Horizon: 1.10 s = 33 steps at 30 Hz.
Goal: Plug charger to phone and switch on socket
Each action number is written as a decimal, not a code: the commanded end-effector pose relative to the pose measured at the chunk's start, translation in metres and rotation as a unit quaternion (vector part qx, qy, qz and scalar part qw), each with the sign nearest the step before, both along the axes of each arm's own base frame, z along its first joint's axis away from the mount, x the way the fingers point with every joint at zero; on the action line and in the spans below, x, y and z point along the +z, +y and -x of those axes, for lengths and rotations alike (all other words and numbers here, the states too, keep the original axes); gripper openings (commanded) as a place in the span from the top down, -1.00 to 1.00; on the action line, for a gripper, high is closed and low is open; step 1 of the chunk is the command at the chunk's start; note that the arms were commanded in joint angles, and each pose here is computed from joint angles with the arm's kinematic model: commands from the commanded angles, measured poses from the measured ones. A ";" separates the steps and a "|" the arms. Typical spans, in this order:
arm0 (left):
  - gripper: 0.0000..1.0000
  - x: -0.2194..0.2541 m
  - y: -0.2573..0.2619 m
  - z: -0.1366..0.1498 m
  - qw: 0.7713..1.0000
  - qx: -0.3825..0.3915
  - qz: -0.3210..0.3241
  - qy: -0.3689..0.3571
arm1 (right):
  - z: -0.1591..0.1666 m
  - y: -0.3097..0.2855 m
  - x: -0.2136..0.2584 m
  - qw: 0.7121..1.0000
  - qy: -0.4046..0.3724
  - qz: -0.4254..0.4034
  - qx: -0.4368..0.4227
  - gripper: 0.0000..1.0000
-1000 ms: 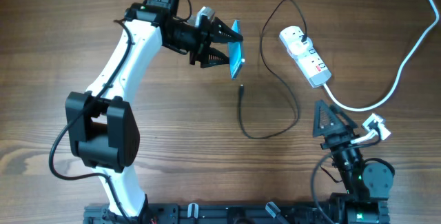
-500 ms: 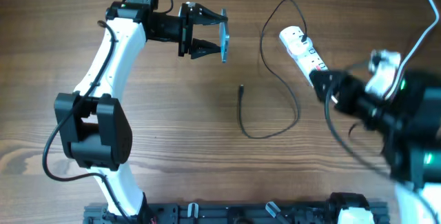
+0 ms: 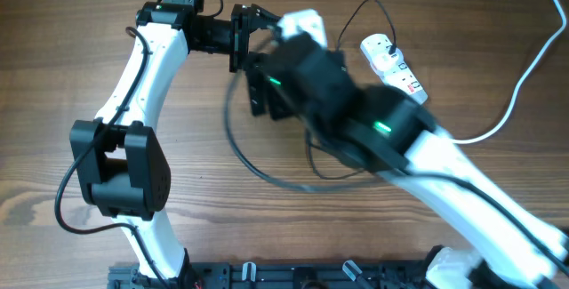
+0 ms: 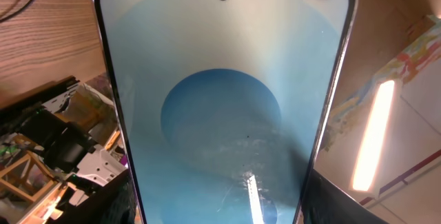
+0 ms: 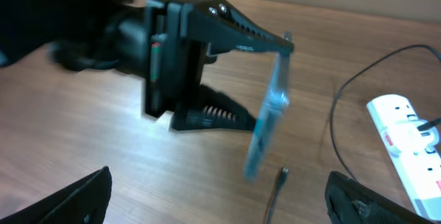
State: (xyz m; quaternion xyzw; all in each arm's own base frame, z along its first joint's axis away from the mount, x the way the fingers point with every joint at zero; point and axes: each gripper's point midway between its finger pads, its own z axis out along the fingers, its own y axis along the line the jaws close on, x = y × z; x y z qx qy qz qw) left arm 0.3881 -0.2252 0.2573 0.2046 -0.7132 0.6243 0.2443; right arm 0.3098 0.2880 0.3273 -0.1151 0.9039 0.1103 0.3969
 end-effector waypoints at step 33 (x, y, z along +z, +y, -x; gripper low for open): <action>-0.12 0.021 0.002 0.003 1.000 0.002 0.009 0.016 | -0.049 -0.006 -0.040 0.991 0.088 -0.036 -0.090 0.26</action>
